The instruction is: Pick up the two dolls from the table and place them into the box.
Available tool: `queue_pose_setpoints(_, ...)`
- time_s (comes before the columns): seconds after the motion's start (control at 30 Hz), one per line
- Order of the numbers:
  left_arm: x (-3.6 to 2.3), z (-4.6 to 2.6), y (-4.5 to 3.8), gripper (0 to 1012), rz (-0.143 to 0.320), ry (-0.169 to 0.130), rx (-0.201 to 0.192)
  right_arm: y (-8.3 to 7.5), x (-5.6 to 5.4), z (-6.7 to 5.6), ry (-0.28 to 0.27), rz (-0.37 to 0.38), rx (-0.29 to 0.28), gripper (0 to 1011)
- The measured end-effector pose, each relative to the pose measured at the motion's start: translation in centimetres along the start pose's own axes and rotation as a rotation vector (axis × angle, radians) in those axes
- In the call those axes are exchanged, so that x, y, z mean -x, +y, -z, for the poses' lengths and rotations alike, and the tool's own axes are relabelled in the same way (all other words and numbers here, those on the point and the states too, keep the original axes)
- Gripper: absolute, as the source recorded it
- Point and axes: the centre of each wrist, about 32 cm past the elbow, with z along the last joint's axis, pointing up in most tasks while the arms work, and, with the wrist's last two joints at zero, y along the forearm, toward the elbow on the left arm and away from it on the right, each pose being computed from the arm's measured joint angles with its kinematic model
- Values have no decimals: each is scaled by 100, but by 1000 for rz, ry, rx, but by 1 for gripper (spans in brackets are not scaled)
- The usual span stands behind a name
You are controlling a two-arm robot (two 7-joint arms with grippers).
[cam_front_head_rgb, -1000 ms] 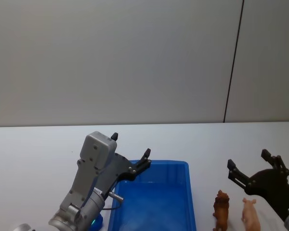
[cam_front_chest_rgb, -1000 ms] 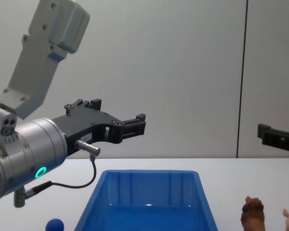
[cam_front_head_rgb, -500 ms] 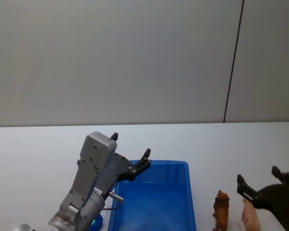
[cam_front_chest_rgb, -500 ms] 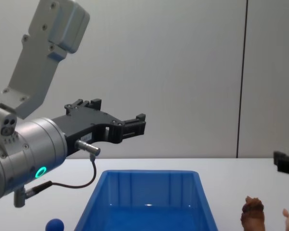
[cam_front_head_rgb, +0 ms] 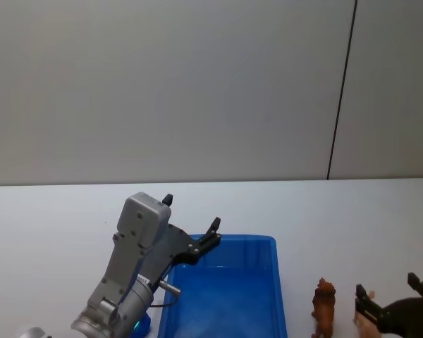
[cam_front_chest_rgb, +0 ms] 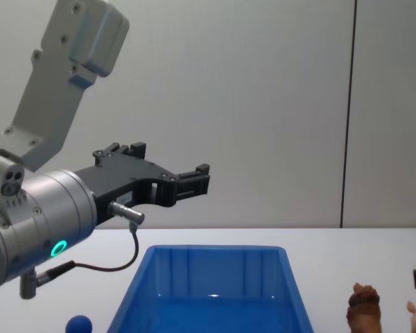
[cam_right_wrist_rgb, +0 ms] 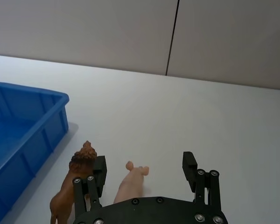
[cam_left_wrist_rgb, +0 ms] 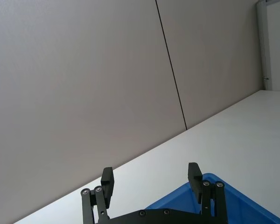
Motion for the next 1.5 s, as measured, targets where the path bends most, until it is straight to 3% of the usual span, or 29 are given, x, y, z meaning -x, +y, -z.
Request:
queue_pose_setpoints(0.97,0,0,0,1001,0,0,0,50,120,300,-16,0,103,998)
queue_pose_setpoints(1.17,0,0,0,1001,0,0,0,79,133,353,-13,-1,119,879)
queue_pose_setpoints(1.5,0,0,0,1001,0,0,0,97,150,394,-3,13,139,561)
